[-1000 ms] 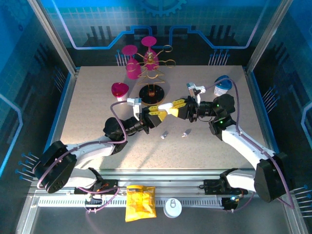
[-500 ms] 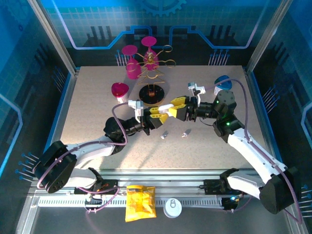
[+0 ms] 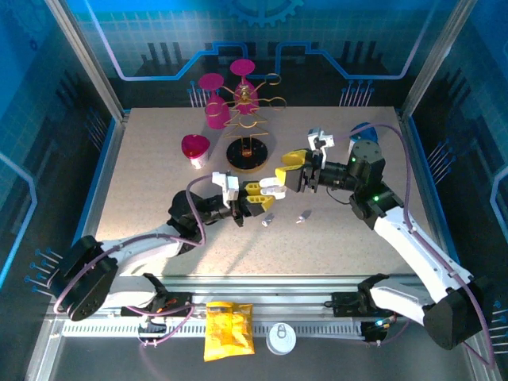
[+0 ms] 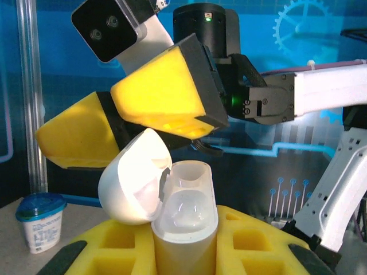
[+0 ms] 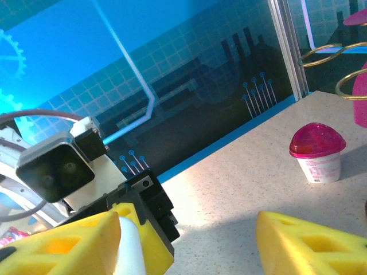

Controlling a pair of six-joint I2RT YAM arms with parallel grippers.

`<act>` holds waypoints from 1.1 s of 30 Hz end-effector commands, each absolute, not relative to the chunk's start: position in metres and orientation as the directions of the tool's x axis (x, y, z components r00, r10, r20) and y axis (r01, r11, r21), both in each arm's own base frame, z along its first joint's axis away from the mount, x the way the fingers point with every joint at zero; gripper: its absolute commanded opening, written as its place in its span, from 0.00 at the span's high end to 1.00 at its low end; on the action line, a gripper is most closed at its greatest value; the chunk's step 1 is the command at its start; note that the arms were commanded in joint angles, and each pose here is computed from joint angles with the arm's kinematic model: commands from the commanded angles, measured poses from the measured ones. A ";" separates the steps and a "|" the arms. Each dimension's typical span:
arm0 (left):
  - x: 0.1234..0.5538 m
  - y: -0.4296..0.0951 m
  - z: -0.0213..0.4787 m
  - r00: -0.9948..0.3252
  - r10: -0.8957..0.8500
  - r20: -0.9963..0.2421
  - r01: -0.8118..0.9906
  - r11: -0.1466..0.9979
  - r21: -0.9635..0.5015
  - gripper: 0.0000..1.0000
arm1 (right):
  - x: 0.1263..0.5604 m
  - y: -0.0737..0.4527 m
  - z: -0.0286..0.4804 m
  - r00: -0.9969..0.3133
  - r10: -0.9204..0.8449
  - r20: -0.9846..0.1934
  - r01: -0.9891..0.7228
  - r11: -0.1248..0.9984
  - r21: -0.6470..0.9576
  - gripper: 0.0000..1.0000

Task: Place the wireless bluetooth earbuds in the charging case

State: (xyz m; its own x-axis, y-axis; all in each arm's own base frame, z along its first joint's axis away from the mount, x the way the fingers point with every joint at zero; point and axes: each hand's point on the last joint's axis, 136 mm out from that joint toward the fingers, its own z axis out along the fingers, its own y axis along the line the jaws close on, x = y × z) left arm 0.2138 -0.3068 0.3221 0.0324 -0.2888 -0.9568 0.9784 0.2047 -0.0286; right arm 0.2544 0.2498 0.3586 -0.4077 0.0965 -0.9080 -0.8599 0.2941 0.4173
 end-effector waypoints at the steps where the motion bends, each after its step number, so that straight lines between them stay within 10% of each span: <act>1: 0.217 -0.298 0.318 0.143 -0.244 -0.959 0.957 0.280 0.071 0.87 | 0.232 0.246 0.378 -0.325 0.116 -0.938 -0.909 0.236 0.344 0.32; 9: 0.223 -0.286 0.307 0.159 -0.198 -0.967 0.942 0.324 0.088 0.86 | 0.272 0.182 0.346 -0.302 0.224 -0.927 -0.661 0.651 0.373 0.33; 15: 0.219 -0.282 0.303 0.167 -0.167 -0.972 0.937 0.333 0.103 0.86 | 0.291 0.140 0.241 -0.586 0.145 -0.797 -0.316 0.865 0.390 0.35; 21: 0.218 -0.280 0.299 0.164 -0.147 -0.975 0.934 0.340 0.106 0.86 | 0.271 0.127 0.135 -0.855 0.078 -0.513 -0.111 0.938 0.328 0.36; 33: 0.217 -0.280 0.295 0.153 -0.135 -0.979 0.937 0.336 0.100 0.85 | 0.263 0.159 0.060 -0.954 0.071 -0.291 -0.035 0.939 0.343 0.53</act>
